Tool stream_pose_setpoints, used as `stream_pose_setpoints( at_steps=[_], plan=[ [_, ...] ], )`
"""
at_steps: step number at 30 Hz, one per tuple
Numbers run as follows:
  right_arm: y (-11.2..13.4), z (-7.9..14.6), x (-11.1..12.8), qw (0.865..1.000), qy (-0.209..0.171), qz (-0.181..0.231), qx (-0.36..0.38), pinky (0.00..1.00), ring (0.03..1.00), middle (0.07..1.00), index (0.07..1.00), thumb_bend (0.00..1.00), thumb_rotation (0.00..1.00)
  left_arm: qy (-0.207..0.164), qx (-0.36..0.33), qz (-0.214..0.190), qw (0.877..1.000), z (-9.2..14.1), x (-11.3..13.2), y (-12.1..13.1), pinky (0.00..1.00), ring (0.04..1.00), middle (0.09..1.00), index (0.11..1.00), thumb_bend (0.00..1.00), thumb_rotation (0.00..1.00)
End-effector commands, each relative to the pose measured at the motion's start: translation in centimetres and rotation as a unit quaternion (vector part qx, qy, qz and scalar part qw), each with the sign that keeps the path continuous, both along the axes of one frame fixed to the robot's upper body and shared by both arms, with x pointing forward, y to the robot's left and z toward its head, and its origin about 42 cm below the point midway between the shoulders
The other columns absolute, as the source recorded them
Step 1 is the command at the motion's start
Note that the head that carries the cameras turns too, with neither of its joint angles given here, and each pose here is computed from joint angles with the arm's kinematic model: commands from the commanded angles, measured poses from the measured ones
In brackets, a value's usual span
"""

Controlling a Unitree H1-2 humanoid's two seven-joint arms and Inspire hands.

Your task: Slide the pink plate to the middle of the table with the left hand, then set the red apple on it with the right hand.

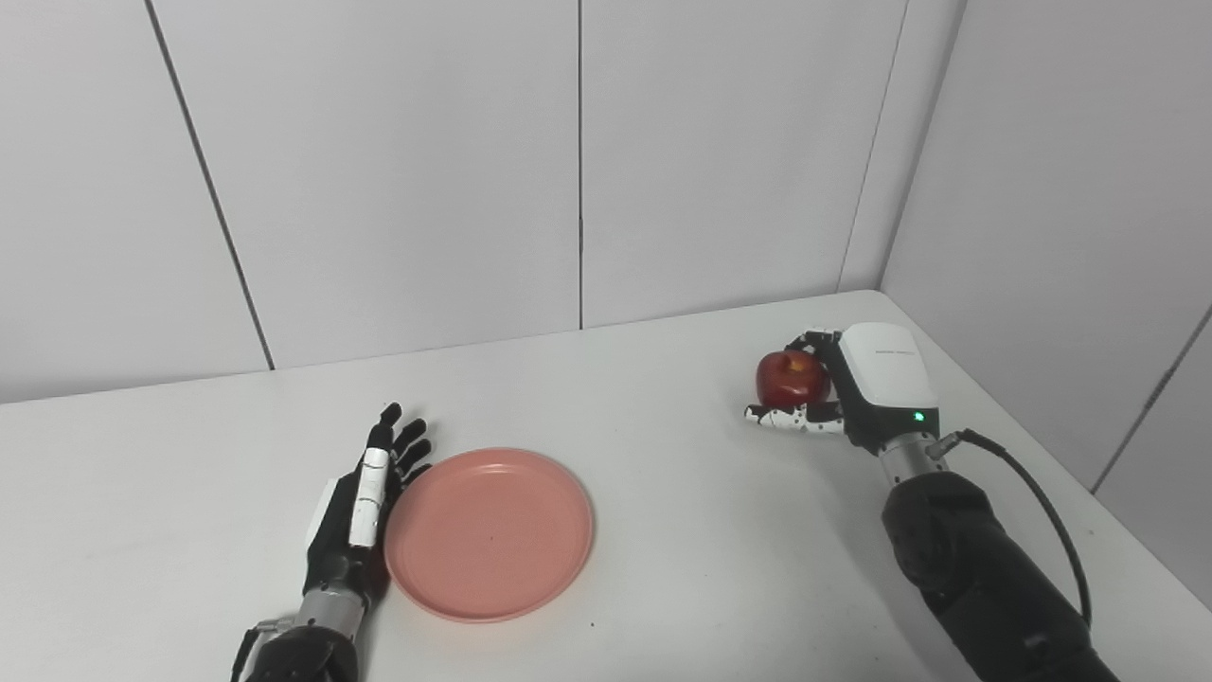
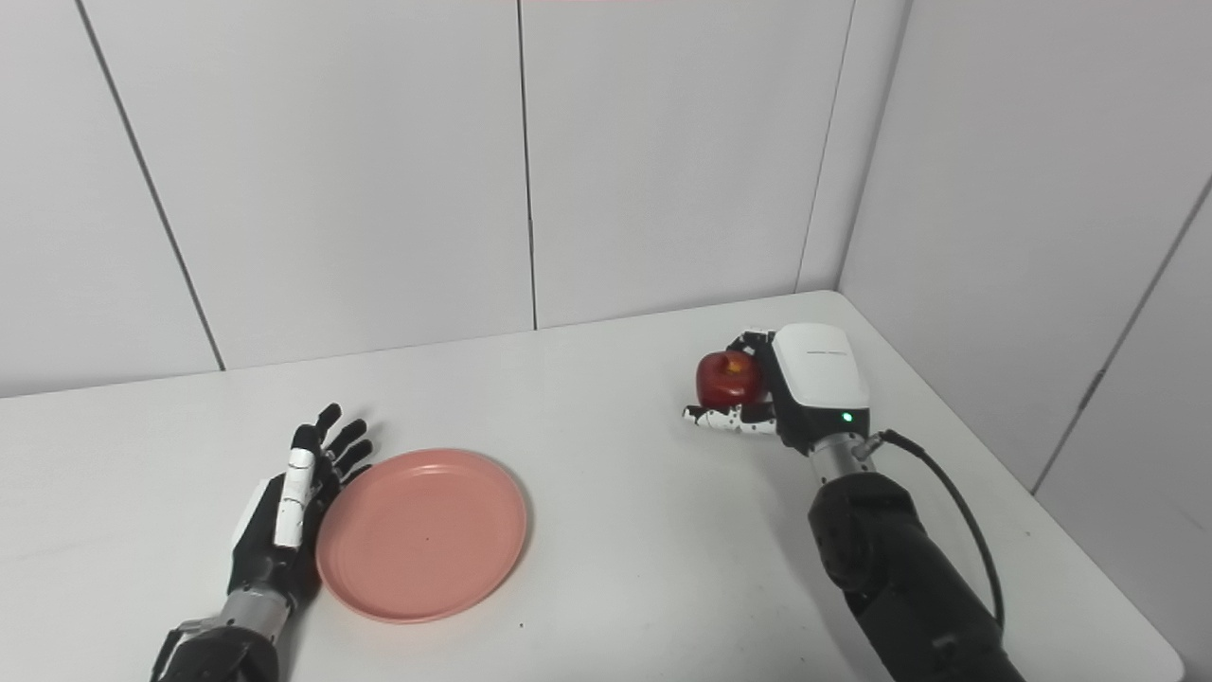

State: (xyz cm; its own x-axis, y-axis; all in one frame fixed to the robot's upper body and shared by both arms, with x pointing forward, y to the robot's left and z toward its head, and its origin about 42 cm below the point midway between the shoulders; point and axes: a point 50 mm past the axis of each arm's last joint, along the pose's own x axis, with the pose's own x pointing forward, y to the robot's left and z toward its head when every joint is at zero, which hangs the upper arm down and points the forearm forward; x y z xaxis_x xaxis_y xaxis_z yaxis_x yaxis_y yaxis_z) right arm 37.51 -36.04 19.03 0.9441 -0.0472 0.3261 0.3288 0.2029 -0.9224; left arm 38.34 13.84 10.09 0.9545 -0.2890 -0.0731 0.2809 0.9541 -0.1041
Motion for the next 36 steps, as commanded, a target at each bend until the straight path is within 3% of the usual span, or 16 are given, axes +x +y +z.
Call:
stream_pose_setpoints(
  at_steps=[1,10,18,25,36],
  plan=[
    [1.3,4.4,1.3,0.996,-0.069,0.046,-0.016,0.12,0.169,0.255,0.473,0.48,0.18,0.075,0.016,0.0,0.997,-3.0,-1.4,0.1,0.89,0.924,0.931,0.969,0.74,0.96],
    [5.5,8.2,1.7,0.989,-0.106,0.1,-0.02,0.13,0.183,0.276,0.477,0.48,0.18,0.077,0.018,-0.003,0.997,-3.1,-1.5,-0.5,0.9,0.93,0.93,0.977,0.76,0.96],
    [9.2,9.7,2.4,0.982,-0.12,0.145,-0.004,0.13,0.187,0.281,0.476,0.49,0.18,0.077,0.015,-0.003,0.997,-3.1,-1.6,-1.4,0.91,0.927,0.918,0.971,0.79,0.95],
    [12.4,9.0,3.2,0.976,-0.11,0.186,-0.004,0.13,0.192,0.291,0.479,0.49,0.17,0.076,0.011,0.001,0.997,-3.0,-1.8,-2.7,0.93,0.919,0.91,0.974,0.8,0.94],
    [16.1,5.2,3.0,0.967,-0.065,0.247,0.012,0.14,0.194,0.289,0.476,0.48,0.17,0.085,0.005,0.004,0.996,-3.1,-2.1,-4.1,0.93,0.933,0.917,0.994,0.78,0.94]
  ],
)
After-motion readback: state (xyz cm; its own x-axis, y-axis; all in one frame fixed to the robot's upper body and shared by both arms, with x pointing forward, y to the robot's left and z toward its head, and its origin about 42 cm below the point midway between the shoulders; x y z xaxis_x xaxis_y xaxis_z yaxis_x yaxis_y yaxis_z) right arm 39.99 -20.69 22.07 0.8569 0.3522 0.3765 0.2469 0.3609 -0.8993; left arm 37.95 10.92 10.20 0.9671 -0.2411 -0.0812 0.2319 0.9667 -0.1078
